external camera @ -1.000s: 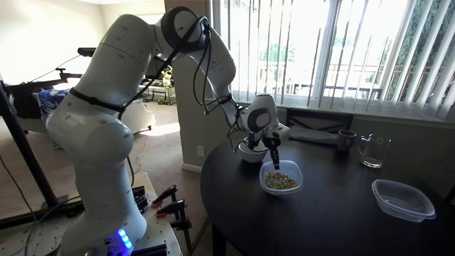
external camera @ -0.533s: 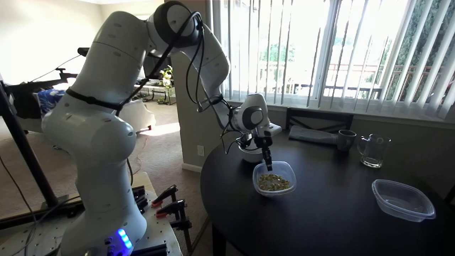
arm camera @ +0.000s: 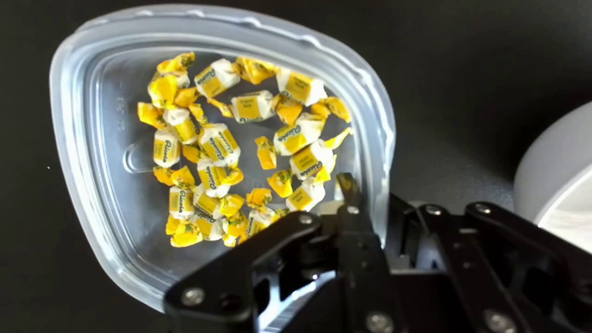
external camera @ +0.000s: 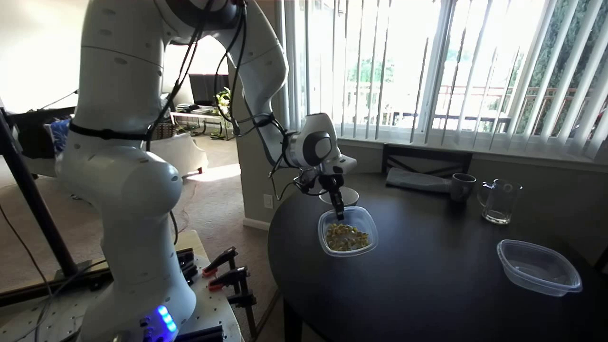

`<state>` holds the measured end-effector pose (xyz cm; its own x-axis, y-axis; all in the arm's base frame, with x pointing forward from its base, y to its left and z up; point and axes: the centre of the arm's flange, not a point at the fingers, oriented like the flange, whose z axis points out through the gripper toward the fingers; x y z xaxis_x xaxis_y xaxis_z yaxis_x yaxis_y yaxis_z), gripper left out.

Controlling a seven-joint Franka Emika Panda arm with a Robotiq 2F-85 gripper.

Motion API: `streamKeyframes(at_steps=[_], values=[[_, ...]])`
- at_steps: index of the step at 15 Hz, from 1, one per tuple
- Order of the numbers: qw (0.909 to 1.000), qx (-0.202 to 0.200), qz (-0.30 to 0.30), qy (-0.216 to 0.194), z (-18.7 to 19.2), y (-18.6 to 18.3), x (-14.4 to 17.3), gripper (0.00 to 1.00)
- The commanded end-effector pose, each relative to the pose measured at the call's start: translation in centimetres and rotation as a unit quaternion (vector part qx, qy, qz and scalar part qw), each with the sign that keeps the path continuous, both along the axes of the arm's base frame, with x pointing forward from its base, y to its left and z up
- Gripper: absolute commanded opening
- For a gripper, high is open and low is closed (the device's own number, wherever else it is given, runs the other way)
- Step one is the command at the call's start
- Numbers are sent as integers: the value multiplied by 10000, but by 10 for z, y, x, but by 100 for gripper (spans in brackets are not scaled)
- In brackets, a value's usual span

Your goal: Pour the contents in the clear bowl into the white bowl.

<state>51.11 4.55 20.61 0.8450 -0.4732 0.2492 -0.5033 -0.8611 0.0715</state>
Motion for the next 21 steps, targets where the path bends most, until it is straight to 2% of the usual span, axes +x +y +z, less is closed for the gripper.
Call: streamKeyframes(at_steps=[1, 6, 13, 14, 17, 21], values=[[9992, 206, 327, -119, 22, 0, -18, 1], [9915, 587, 984, -611, 38, 2, -23, 1], [9817, 1137, 1278, -841, 36, 21, -29, 1], [9864, 906, 1144, -754, 29, 32, -26, 5], [9847, 1026, 1190, -756, 30, 43, -28, 5], [9850, 1025, 1160, -761, 30, 39, -27, 5]])
